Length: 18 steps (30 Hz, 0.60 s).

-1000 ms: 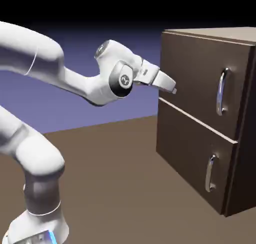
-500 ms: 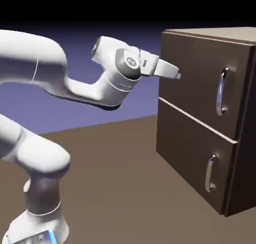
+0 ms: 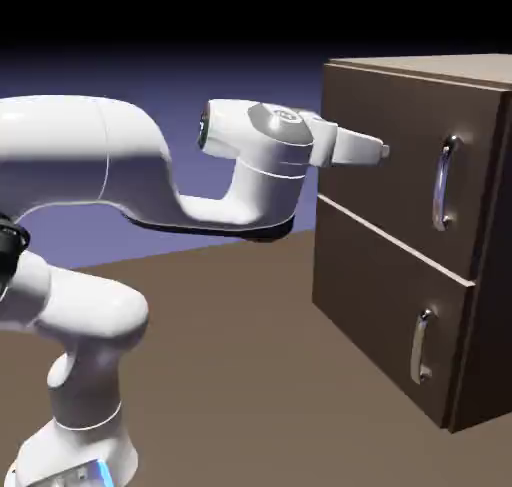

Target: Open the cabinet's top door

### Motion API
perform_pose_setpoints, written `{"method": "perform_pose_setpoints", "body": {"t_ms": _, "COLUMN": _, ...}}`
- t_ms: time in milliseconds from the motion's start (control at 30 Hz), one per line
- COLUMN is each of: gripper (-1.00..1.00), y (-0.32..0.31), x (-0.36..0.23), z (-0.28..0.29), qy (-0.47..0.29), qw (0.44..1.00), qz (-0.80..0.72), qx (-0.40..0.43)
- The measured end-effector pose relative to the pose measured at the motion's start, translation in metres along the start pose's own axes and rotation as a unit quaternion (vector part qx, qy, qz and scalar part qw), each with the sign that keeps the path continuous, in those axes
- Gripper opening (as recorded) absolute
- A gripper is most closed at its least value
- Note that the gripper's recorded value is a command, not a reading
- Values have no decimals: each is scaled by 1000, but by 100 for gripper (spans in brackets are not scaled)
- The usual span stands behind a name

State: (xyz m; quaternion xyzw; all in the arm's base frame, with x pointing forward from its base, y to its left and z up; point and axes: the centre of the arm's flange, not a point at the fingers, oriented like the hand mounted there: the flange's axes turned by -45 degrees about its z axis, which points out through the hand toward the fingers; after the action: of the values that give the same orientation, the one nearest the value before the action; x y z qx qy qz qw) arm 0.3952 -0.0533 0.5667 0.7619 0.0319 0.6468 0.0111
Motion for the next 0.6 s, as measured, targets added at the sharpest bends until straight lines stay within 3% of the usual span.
{"method": "perform_pose_setpoints", "body": {"t_ms": 600, "gripper": 0, "y": 61, "x": -67, "z": 65, "qy": 82, "qw": 996, "qz": 29, "qx": 4}}
